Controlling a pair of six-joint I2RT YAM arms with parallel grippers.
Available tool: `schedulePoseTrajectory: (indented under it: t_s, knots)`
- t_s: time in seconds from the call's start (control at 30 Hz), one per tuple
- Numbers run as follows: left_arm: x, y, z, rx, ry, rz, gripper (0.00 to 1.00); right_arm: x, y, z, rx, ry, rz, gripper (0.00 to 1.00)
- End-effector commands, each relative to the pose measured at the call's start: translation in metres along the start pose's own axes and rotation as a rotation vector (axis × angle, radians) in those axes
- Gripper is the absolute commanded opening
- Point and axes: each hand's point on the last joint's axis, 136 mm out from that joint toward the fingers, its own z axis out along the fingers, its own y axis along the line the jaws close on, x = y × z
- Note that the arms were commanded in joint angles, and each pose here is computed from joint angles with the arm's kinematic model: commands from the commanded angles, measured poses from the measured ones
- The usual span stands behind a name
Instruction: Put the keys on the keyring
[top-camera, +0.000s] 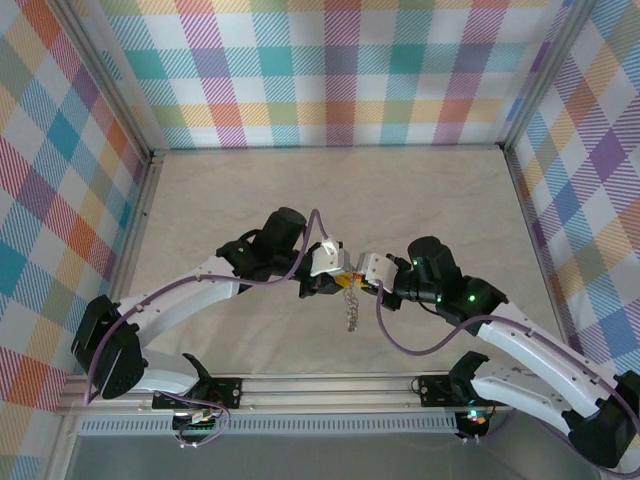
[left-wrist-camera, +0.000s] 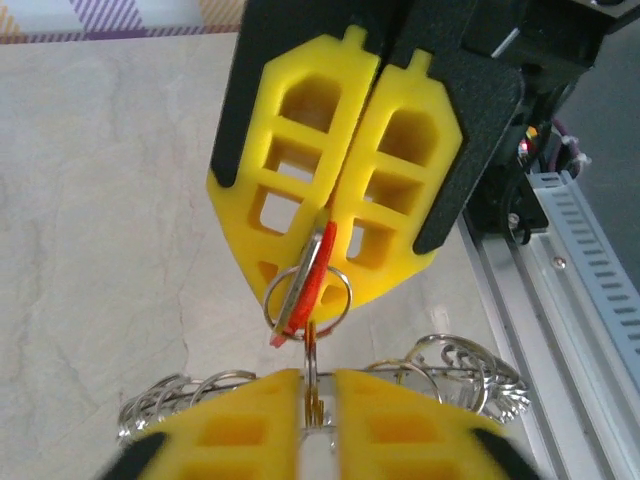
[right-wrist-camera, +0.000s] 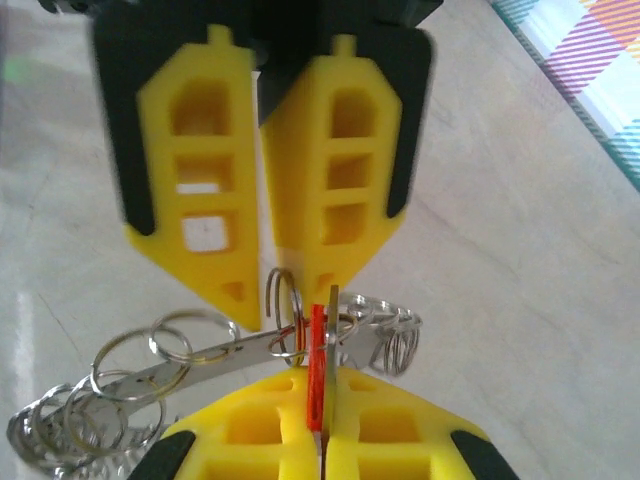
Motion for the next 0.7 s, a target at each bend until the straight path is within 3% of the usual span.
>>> schedulePoseTrajectory:
  t_s: [0.0, 0.17, 0.43, 0.67]
  knots:
    - [-0.002, 0.004, 0.005, -0.004, -0.023, -0.043, 0.28, -0.005, -0.011, -0.008, 0.037, 0.044, -0.126, 0.00]
    - [-0.002, 0.008, 0.003, -0.012, -0.041, -0.086, 0.43, 0.002, -0.014, -0.009, 0.000, 0.147, -0.271, 0.00]
    - [0.006, 0.034, -0.015, -0.141, -0.064, -0.186, 0.48, 0.020, -0.029, -0.015, 0.009, 0.306, -0.469, 0.00]
    - [0.025, 0.069, -0.033, -0.345, -0.054, -0.281, 0.51, 0.045, -0.039, -0.028, -0.023, 0.514, -0.702, 0.00]
